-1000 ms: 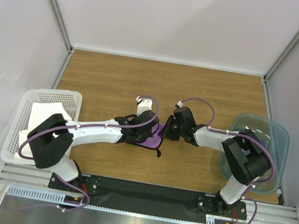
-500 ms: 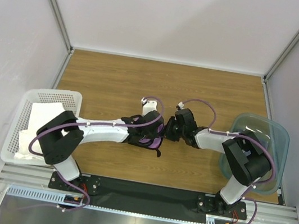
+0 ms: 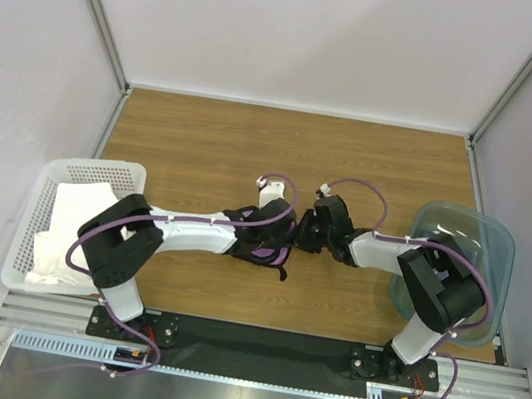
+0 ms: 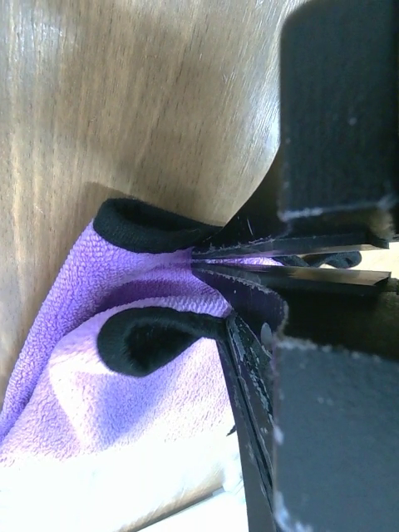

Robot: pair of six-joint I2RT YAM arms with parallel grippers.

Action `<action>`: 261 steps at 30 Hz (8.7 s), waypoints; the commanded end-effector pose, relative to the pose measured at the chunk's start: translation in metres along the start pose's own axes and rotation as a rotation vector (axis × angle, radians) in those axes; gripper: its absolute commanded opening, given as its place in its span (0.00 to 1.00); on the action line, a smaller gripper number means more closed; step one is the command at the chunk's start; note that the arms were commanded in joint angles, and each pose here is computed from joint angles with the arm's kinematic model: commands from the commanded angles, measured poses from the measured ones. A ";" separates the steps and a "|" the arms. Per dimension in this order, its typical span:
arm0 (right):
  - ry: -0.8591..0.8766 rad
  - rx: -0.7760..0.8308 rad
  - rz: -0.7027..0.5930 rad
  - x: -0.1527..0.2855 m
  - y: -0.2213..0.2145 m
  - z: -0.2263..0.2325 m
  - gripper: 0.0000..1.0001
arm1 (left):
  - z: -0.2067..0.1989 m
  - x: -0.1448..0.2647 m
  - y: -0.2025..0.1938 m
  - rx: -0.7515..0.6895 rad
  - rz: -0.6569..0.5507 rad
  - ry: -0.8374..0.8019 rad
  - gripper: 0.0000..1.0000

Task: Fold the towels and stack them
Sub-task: Fold the towel, then neatly place the folded towel into the bin

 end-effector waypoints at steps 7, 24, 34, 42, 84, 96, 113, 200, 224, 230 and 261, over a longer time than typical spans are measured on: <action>-0.014 0.044 -0.072 0.031 0.018 0.012 0.17 | -0.016 -0.005 0.010 0.048 -0.033 -0.026 0.00; -0.049 0.033 -0.042 0.029 0.003 -0.007 0.17 | -0.023 -0.003 0.019 0.044 -0.062 -0.054 0.00; -0.041 0.024 -0.013 0.017 -0.004 -0.010 0.15 | -0.027 -0.005 0.019 0.037 -0.059 -0.068 0.00; -0.044 0.026 -0.012 0.017 -0.004 -0.011 0.15 | -0.033 -0.008 0.017 0.030 -0.043 -0.086 0.00; -0.052 0.065 -0.091 0.065 0.030 0.043 0.52 | 0.104 0.065 0.087 0.077 -0.142 0.058 0.80; -0.018 0.039 -0.066 0.037 0.007 0.030 0.67 | 0.112 0.036 0.043 0.065 -0.058 -0.061 0.73; -0.083 0.034 -0.044 0.010 -0.004 0.007 0.48 | 0.120 -0.001 0.020 0.050 0.018 -0.030 0.42; -0.820 0.338 -0.353 0.351 0.151 -0.101 0.00 | 0.112 0.113 0.107 0.026 -0.273 -0.004 0.88; -0.830 0.304 -0.417 0.319 0.152 -0.166 0.00 | 0.119 0.104 0.103 0.017 -0.259 0.041 0.89; -0.823 0.291 -0.454 0.312 0.149 -0.182 0.00 | 0.122 0.103 0.104 0.014 -0.261 0.059 0.89; -0.838 -0.052 -0.502 0.284 0.183 -0.201 0.94 | 0.129 0.107 0.100 0.020 -0.277 0.082 0.90</action>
Point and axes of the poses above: each gripper's point midway between its finger pads, its own x axis back along the fingers, its own z axis along the line the jaws close on, y = z × x, the point moved 2 cm from there along x, back along the fingers, and after that the axes turned 5 degrees about -x, right-handed, at the moved point
